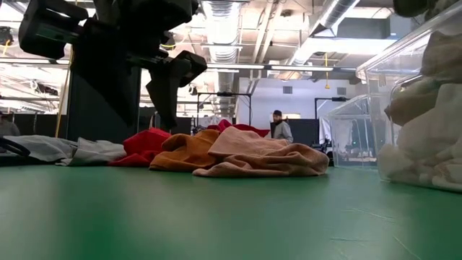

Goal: Sort towels by color in basket
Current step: Put the grey towel into the bottom transparent bin

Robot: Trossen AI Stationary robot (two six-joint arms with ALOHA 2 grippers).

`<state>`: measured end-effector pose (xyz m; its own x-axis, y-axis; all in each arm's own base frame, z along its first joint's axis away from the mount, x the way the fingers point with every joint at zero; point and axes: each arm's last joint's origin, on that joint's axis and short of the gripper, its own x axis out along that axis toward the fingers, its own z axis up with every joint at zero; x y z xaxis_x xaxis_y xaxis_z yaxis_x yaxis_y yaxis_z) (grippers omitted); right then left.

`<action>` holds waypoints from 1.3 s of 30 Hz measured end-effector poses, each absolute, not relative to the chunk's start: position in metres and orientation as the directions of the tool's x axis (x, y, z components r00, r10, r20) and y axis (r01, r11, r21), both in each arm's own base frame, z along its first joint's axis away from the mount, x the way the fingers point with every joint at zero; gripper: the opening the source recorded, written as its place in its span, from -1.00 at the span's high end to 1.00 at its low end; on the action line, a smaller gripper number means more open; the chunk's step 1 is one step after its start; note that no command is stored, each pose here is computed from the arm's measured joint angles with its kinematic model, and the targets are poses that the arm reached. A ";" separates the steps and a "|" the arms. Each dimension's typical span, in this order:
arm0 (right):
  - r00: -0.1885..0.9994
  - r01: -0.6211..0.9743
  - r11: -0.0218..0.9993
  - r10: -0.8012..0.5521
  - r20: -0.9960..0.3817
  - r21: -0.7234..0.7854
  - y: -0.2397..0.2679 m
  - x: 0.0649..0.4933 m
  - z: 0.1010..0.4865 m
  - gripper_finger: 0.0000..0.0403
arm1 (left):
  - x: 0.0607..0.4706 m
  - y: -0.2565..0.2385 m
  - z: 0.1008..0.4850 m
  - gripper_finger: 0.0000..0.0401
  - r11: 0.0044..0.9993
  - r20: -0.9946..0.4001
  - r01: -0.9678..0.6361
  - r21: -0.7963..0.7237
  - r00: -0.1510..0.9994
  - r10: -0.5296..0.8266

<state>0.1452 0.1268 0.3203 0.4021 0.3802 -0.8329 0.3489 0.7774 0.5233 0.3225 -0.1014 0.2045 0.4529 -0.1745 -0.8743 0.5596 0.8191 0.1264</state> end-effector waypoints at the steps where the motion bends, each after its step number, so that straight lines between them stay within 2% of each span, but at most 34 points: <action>1: 0.412 0.346 0.774 0.382 -0.827 0.530 0.126 0.144 0.323 -0.27 | 0.323 -0.101 0.205 0.01 0.819 -0.873 0.559 0.127 0.455 -0.175; 5: 0.461 0.346 0.773 0.355 -0.813 0.533 0.122 0.142 0.328 -0.27 | 0.323 -0.102 0.205 0.01 0.816 -0.872 0.563 0.130 0.456 -0.176; 18: 0.497 0.273 0.807 0.348 -0.794 0.524 0.114 0.135 0.335 -0.20 | 0.326 -0.100 0.206 0.01 0.806 -0.857 0.572 0.153 0.482 -0.180; 23: 0.487 0.307 0.825 0.292 -0.823 0.475 0.103 0.124 0.335 -0.06 | 0.329 -0.095 0.207 0.01 0.816 -0.848 0.556 0.159 0.500 -0.176; 30: 0.552 0.253 0.844 0.276 -0.787 0.473 0.095 0.117 0.342 0.15 | 0.332 -0.089 0.208 0.01 0.823 -0.840 0.543 0.167 0.516 -0.170; 36: 0.675 0.083 0.849 0.337 -0.656 0.521 0.098 0.122 0.356 0.41 | 0.334 -0.086 0.209 0.01 0.829 -0.832 0.532 0.172 0.529 -0.167; 39: 0.699 0.018 0.857 0.357 -0.620 0.515 0.103 0.128 0.359 0.59 | 0.335 -0.086 0.209 0.01 0.827 -0.829 0.534 0.176 0.533 -0.168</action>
